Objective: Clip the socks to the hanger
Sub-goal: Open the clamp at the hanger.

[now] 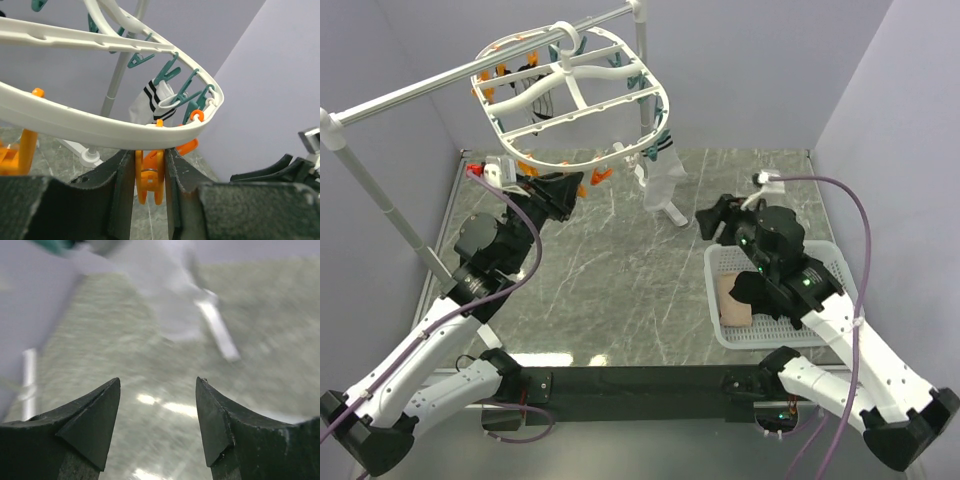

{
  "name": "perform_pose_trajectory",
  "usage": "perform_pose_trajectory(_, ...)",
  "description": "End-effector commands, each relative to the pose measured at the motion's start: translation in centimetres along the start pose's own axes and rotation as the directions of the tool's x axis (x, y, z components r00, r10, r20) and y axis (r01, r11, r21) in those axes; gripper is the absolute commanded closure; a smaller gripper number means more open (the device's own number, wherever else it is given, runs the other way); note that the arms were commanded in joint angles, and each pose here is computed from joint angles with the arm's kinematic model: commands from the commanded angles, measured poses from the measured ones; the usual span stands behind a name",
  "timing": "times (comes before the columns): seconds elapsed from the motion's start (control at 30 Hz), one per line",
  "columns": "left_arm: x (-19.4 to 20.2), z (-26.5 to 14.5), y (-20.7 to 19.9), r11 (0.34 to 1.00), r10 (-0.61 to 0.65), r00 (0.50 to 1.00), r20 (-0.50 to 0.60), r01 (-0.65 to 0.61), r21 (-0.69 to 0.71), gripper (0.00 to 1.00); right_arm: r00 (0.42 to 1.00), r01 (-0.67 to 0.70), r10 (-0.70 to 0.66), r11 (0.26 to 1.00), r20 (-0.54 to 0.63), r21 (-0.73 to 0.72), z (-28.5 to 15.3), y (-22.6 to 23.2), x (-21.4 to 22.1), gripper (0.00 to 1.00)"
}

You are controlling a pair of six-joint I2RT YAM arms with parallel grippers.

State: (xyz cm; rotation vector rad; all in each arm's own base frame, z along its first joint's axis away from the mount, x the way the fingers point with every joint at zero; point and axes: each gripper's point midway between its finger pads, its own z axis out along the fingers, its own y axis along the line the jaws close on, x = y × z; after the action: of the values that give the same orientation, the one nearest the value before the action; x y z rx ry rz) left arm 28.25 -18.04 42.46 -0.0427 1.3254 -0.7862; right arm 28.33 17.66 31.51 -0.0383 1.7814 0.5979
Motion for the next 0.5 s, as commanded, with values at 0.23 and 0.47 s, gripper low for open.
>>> perform_pose_trajectory(0.23,-1.6,1.0,-2.9,0.992,-0.043,0.998,0.034,0.039,0.12,0.8,0.977,-0.195,0.204,0.766,0.056,0.613,-7.1,-16.4,5.0,0.21)
perform_pose_trajectory(0.47,-1.6,0.9,-3.9,0.986,-0.069,0.998,0.0,0.068,0.151,0.81,0.952,-0.29,0.246,0.542,0.181,0.789,-10.3,-23.3,6.3,0.2)
